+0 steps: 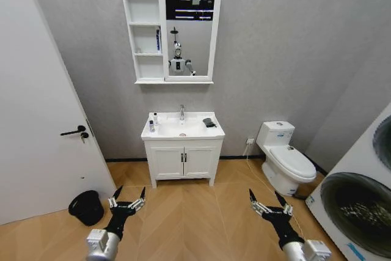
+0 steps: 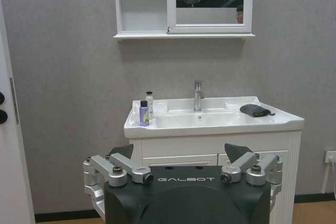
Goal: Move facial cleanser and shampoo from washbasin to cabinet, then wipe washbasin with towel.
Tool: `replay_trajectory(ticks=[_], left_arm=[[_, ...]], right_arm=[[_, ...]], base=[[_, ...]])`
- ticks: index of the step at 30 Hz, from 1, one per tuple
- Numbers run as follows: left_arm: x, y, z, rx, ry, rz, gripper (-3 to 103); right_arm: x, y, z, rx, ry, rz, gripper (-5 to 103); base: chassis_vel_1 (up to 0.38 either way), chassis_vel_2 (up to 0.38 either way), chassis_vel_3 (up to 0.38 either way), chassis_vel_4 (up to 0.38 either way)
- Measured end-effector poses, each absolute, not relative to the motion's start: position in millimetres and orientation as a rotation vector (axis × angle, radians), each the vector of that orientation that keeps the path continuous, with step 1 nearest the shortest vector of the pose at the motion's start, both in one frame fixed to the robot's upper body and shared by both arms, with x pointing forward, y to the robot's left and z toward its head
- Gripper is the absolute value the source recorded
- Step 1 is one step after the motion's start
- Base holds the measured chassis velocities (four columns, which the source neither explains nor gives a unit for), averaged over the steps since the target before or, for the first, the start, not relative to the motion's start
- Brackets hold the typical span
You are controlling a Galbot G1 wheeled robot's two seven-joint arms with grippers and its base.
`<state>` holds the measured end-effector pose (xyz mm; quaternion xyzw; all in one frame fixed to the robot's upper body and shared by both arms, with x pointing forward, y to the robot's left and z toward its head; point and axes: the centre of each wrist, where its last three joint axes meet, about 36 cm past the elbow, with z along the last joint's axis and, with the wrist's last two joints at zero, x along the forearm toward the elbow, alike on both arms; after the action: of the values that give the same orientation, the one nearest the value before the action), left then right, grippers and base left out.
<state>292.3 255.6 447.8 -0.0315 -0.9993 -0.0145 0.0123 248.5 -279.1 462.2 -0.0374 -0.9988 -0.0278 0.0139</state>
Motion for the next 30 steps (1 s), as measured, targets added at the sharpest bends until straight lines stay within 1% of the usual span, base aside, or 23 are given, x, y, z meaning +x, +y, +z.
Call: replay_trajectory(ticks=[19, 30], left_arm=[[292.0, 256.2, 448.6, -0.098, -3.118, -0.040, 98], [295.2, 243.9, 435.3, -0.124, -3.096, -0.035, 98]], right_arm=[[245.5, -276.3, 460.4, -0.137, -3.111, -0.084, 100], [246.6, -277.7, 451.6, -0.143, -3.108, -0.067, 100]], base=[[-0.002, 0.003, 0.006, -0.002], [-0.009, 0.008, 0.013, -0.009]])
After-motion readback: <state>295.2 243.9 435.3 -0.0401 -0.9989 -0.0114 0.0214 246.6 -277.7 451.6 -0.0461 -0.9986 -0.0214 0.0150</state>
